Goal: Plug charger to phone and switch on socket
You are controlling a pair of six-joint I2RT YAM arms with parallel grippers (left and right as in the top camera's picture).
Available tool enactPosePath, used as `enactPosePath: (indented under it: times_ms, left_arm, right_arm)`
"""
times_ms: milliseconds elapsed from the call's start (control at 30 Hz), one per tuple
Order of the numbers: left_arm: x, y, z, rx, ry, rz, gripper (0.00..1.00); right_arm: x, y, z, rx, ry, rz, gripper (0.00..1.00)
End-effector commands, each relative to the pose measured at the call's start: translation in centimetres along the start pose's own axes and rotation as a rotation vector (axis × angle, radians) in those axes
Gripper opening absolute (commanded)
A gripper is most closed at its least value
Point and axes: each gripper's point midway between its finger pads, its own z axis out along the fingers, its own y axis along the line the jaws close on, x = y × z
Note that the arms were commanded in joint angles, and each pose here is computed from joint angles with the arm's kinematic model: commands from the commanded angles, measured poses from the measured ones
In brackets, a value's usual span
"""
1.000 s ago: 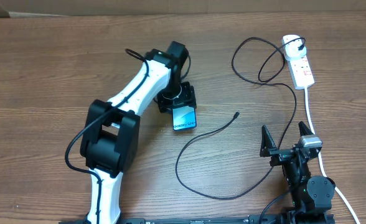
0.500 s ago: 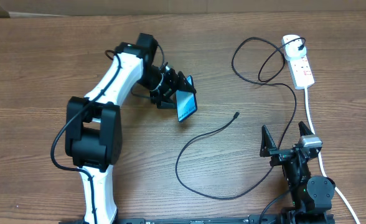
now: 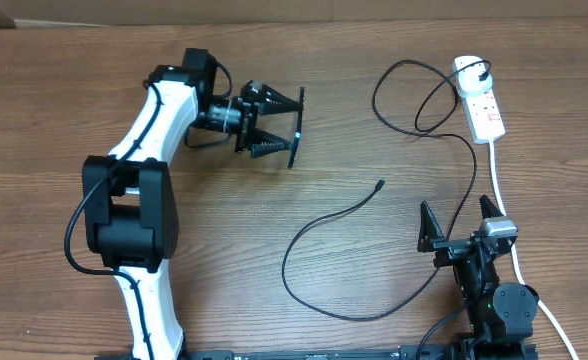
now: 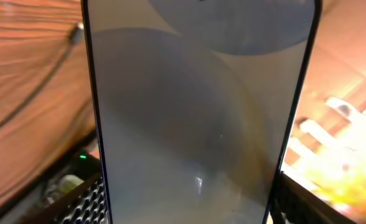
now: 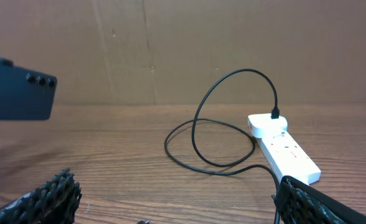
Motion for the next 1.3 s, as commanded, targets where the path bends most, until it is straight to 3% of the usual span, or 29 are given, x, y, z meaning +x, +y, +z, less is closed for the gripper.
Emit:
enactPosePath:
  times_ms: [0, 567, 1267]
  left_arm:
    - [1.1, -3.1, -1.1, 0.142, 0.068, -0.001, 0.67]
    - [0.6, -3.0, -1.9, 0.134, 0.071, -0.360, 0.66]
    - [0.0, -2.4, -1.8, 0.098, 0.033, -0.342, 0.67]
  right_arm:
    - [0.2, -0.3, 0.0, 0.013, -0.003, 0.003, 1.00]
    - [0.2, -0.3, 0.0, 0.013, -0.003, 0.004, 1.00]
    - [0.2, -0.3, 0.0, 0.013, -0.003, 0.004, 1.00]
